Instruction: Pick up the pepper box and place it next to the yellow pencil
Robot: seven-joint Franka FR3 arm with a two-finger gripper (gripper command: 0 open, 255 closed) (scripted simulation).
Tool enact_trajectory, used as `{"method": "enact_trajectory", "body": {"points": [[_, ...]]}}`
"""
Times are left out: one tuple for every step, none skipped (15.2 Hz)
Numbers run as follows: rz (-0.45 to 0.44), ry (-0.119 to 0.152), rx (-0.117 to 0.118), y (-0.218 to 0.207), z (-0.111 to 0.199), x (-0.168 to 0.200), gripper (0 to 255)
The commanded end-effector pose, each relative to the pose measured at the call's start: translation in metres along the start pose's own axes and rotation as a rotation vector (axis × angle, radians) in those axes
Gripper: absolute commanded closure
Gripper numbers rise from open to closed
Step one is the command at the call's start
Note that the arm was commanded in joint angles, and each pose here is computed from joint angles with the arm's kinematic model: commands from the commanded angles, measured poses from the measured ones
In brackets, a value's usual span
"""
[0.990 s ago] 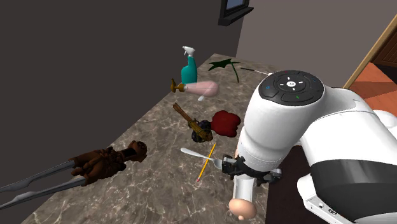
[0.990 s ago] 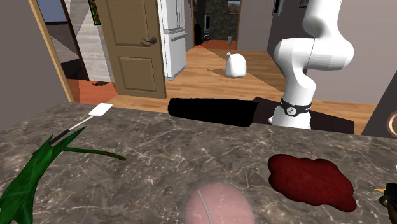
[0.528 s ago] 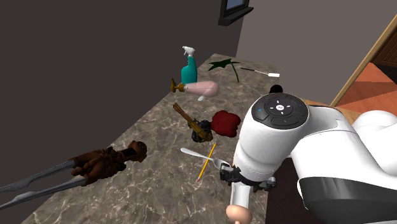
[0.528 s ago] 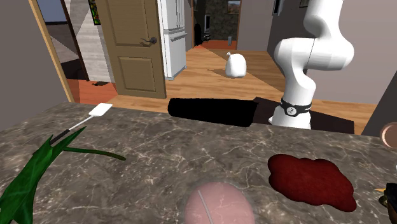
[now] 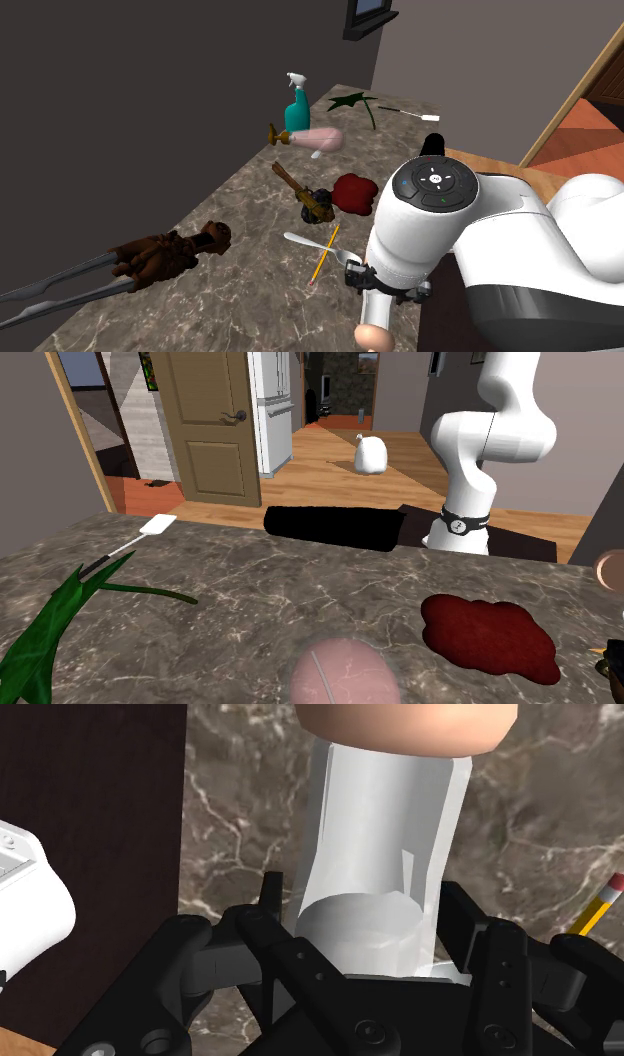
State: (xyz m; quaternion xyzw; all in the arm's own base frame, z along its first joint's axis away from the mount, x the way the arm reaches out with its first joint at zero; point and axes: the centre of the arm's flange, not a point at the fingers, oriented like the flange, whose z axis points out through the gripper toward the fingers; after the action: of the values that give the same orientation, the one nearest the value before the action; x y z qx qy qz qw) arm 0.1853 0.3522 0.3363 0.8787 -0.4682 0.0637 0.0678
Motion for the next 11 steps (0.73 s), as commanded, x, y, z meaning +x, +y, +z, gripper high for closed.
{"method": "enact_trajectory", "body": {"points": [[0.000, 0.000, 0.000, 0.000, 0.000, 0.000, 255], [0.000, 0.000, 0.000, 0.000, 0.000, 0.000, 0], [0.000, 0.000, 0.000, 0.000, 0.000, 0.000, 0], [0.000, 0.000, 0.000, 0.000, 0.000, 0.000, 0], [0.000, 0.000, 0.000, 0.000, 0.000, 0.000, 0], [0.000, 0.000, 0.000, 0.000, 0.000, 0.000, 0], [0.000, 0.000, 0.000, 0.000, 0.000, 0.000, 0], [0.000, 0.000, 0.000, 0.000, -0.013, 0.000, 0], [0.000, 0.000, 0.000, 0.000, -0.026, 0.000, 0], [0.000, 0.000, 0.000, 0.000, -0.040, 0.000, 0], [0.000, 0.000, 0.000, 0.000, -0.050, 0.000, 0]]}}
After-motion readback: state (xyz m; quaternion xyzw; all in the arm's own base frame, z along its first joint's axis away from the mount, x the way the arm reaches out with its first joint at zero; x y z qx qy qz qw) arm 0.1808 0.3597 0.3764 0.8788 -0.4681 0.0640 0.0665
